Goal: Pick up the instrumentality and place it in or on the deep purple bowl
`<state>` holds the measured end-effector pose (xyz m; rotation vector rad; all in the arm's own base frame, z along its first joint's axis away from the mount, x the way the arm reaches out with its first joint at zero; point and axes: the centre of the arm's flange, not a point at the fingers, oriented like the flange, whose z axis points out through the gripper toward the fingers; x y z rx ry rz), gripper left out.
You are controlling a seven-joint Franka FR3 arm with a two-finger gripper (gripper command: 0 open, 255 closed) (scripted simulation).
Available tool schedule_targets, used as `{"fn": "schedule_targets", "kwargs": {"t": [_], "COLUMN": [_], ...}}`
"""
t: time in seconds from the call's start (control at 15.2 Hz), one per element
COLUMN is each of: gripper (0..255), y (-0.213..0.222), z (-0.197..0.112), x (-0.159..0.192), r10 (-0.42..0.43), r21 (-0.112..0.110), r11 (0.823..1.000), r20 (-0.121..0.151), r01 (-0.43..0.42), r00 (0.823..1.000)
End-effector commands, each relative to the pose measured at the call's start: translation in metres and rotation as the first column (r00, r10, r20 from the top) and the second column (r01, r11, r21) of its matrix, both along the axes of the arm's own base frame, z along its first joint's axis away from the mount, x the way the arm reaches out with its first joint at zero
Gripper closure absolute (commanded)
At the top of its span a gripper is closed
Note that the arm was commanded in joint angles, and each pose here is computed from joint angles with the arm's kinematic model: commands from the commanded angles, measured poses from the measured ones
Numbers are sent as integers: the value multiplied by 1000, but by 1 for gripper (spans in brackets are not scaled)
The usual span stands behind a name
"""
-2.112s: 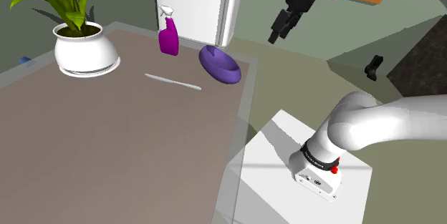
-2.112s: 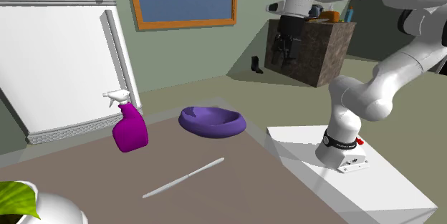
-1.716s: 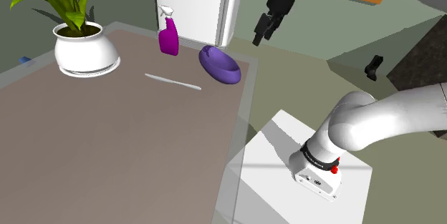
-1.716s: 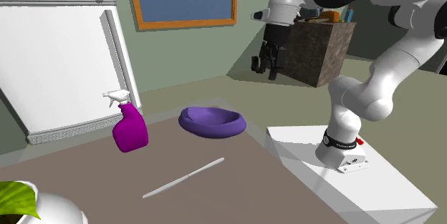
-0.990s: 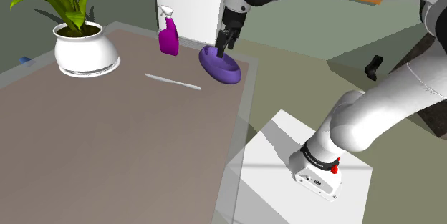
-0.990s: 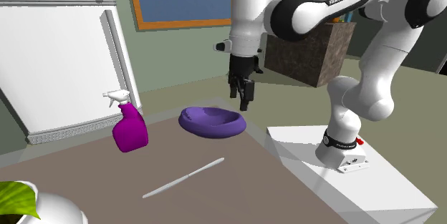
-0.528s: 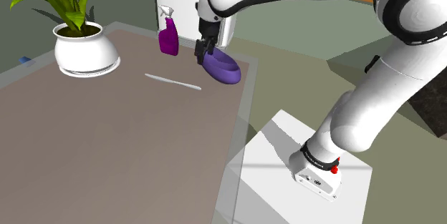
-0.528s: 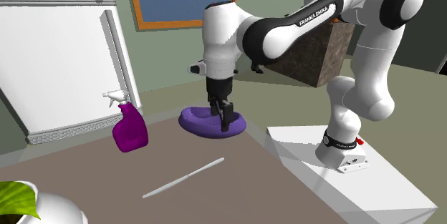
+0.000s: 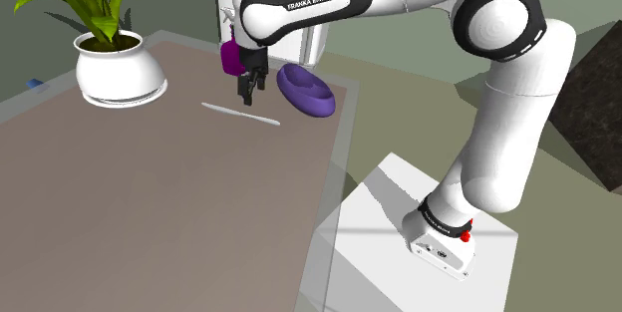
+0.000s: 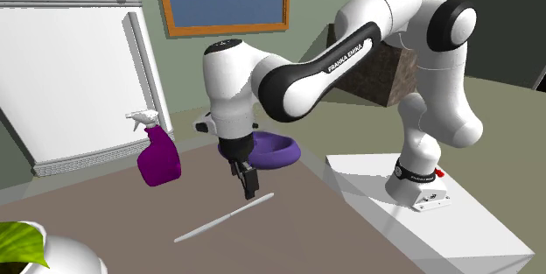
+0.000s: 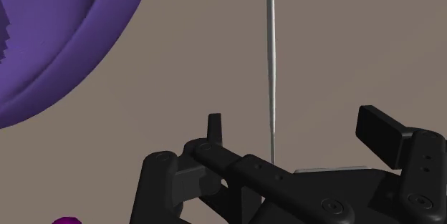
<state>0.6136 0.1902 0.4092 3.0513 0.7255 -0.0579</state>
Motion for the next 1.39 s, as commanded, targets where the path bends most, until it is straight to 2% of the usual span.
{"fn": "schedule_targets", "kwargs": {"t": [0.0, 0.53, 1.06, 1.12, 1.32], "gripper": [0, 0, 0, 255, 255], "y": [15, 15, 15, 15, 15], "z": [-20, -61, -61, -61, -61], "x": [17, 16, 16, 16, 16], "r10": [29, 31, 31, 31, 31], "r21": [-7, -8, -8, -8, -8], "r11": [1000, 1000, 1000, 1000, 1000], "r20": [-12, -13, -13, -13, -13], "r01": [-29, -31, -31, -31, -31], "r00": [1000, 999, 999, 999, 999]}}
